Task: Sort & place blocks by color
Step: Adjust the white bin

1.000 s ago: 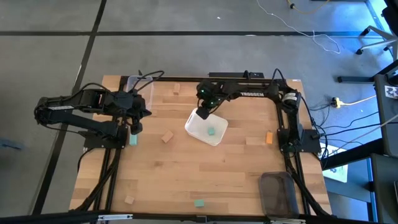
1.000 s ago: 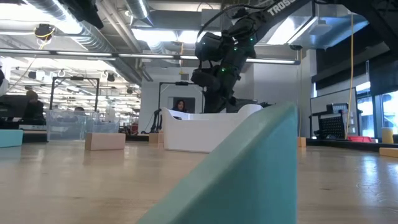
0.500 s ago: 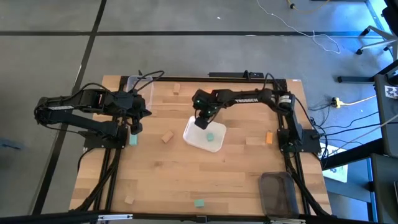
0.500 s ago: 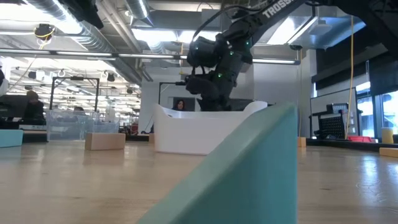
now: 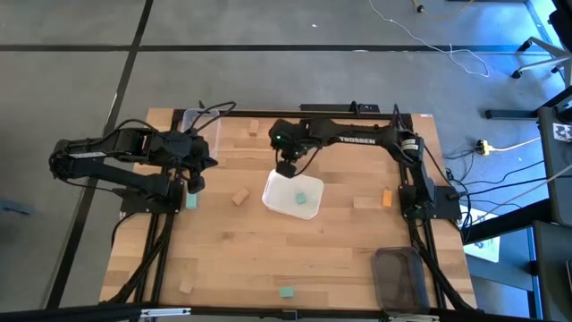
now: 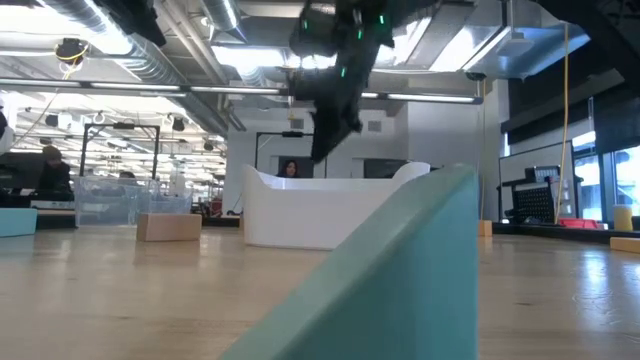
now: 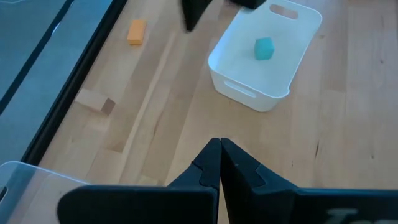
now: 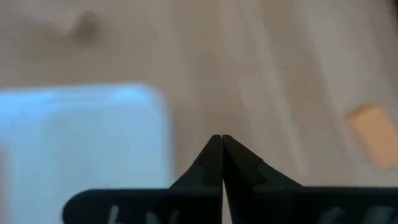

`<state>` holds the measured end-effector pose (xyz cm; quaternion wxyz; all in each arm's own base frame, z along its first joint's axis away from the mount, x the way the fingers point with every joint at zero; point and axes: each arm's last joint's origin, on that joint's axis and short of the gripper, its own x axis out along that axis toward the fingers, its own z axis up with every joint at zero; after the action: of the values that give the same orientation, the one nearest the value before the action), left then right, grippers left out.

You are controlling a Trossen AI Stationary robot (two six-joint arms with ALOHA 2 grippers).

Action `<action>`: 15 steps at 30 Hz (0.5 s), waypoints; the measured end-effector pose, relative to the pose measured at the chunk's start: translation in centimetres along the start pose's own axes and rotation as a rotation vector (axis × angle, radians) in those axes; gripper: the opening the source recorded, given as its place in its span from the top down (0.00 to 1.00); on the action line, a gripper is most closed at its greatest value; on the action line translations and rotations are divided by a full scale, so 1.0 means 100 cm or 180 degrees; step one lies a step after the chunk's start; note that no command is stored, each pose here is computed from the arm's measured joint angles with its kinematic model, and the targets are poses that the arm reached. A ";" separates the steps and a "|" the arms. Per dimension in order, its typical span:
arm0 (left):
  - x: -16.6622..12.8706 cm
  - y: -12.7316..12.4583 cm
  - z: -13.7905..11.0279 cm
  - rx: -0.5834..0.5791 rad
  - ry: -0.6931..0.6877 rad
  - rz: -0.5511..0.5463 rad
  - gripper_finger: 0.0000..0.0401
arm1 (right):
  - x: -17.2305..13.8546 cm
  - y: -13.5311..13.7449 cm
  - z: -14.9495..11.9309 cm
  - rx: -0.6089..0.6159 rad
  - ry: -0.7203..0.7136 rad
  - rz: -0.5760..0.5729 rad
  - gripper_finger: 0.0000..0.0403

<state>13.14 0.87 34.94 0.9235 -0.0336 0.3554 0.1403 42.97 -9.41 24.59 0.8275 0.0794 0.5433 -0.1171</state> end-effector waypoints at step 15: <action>0.000 0.000 -0.001 0.0010 0.0045 -0.0012 1.00 | -0.022 0.054 -0.038 0.0098 0.1308 0.0588 1.00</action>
<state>13.06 0.85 34.84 0.9213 -0.0337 0.3621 0.1378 40.30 -3.04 25.09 0.7054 0.1636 0.6890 -0.0304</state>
